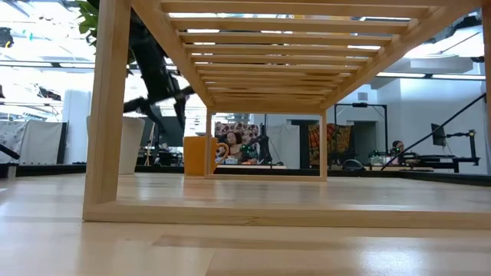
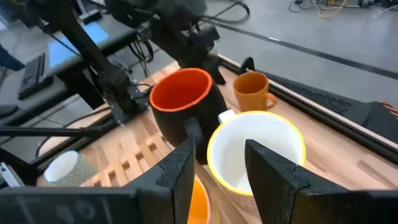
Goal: Place coffee mugs
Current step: Put the orange mug on the shelf
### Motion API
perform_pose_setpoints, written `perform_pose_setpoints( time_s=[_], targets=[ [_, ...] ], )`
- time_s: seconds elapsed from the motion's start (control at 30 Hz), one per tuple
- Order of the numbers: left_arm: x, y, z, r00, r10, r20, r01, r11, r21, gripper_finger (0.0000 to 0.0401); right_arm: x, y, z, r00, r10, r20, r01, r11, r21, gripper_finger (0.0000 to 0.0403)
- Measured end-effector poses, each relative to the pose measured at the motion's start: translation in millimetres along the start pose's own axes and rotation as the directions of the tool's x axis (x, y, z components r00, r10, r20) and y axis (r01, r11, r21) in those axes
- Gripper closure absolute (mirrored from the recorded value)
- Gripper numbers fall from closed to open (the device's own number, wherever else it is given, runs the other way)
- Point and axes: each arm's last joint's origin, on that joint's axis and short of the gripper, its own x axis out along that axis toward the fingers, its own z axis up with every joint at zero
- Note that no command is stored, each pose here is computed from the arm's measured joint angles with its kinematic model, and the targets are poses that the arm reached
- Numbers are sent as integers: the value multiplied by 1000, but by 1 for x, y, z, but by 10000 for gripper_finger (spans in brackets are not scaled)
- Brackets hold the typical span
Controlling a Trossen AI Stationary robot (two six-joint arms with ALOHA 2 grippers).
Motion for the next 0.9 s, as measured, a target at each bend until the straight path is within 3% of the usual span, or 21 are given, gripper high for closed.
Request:
perform_pose_setpoints(
  time_s=[0.17, 0.37, 0.67, 0.9],
  targets=[
    [20, -14, -8, 997, -20, 71, 26, 997, -78, 219, 4, 2, -1, 1000, -5, -8, 5, 1000, -4, 237],
    [19, -22, -9, 982, 4, 188, 28, 986, -165, 219, 5, 2, -2, 1000, -6, -10, 6, 1000, -4, 237],
    [39, -20, -12, 988, 30, 152, 22, 945, -326, 219, 5, 2, -1, 1000, -6, -9, 6, 1000, -5, 237],
    [46, -21, -14, 989, 31, 142, 20, 938, -346, 236, 5, 2, -1, 1000, -7, -8, 7, 1000, -5, 237]
  ],
)
